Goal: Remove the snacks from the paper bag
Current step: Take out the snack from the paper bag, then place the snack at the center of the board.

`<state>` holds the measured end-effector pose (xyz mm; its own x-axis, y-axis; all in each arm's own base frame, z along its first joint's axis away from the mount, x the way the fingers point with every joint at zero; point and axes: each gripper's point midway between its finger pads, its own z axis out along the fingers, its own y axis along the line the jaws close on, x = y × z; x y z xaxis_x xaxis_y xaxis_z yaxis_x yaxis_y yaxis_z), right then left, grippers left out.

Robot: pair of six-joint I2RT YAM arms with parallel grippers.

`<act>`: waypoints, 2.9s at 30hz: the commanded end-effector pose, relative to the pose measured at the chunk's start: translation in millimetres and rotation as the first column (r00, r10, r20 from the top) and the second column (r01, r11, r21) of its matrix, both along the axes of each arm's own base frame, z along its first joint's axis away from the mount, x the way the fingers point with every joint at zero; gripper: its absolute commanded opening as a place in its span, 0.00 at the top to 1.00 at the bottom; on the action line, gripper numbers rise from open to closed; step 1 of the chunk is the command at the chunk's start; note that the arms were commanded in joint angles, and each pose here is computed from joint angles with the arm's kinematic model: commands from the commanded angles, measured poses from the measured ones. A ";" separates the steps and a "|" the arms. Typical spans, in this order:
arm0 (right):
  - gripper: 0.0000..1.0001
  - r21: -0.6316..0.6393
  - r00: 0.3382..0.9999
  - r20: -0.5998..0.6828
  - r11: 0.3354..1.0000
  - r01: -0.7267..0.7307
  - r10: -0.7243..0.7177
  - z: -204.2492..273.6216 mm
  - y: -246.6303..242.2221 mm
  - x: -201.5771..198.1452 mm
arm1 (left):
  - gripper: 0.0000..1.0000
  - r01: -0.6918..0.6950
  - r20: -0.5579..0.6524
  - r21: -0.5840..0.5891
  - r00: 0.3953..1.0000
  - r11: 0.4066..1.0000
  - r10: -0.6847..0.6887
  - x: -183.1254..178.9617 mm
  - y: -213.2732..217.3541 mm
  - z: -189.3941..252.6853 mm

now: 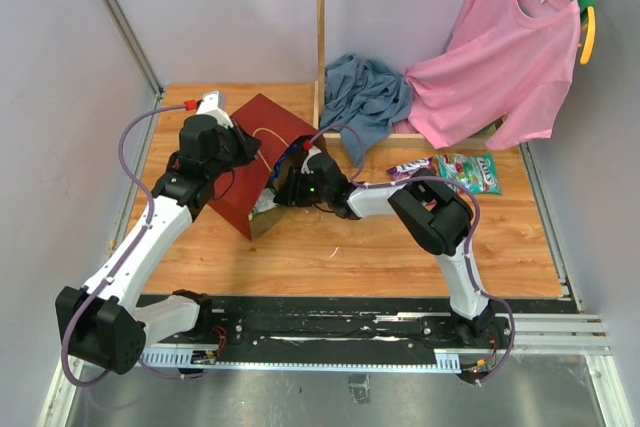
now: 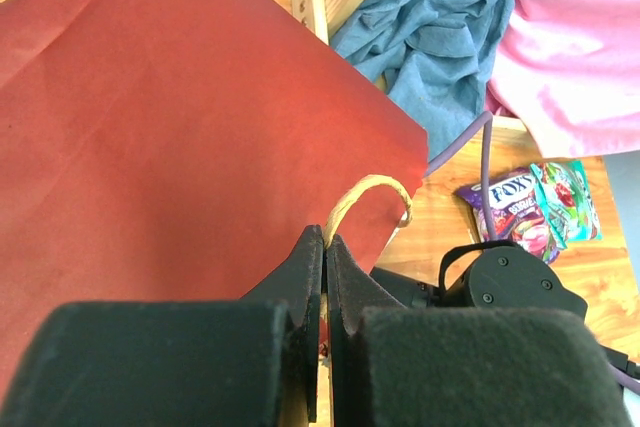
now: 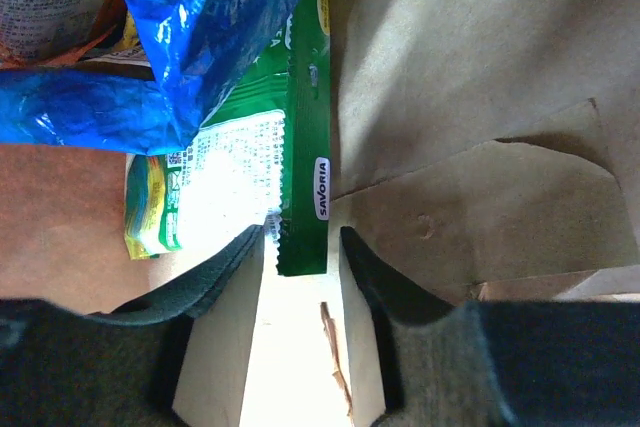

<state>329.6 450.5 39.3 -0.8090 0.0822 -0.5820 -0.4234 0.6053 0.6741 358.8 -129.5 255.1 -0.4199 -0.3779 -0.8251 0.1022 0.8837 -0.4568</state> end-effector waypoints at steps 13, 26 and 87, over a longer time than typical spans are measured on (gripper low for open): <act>0.99 0.149 0.996 0.060 0.986 -0.076 0.068 35.1 6.8 -26.3 | 0.99 -0.015 0.061 0.001 0.998 1.000 0.015 -1.5 6.4 15.5; 0.99 0.239 0.977 0.210 0.968 -0.081 0.030 141.9 -96.0 -71.7 | 1.00 -0.033 0.075 0.006 0.997 0.999 0.033 -2.4 10.5 20.2; 0.99 -0.252 -0.146 0.186 -0.190 0.949 -0.972 113.7 -553.8 -58.8 | 0.99 -0.026 0.069 0.005 0.997 1.000 0.026 -2.7 9.3 17.0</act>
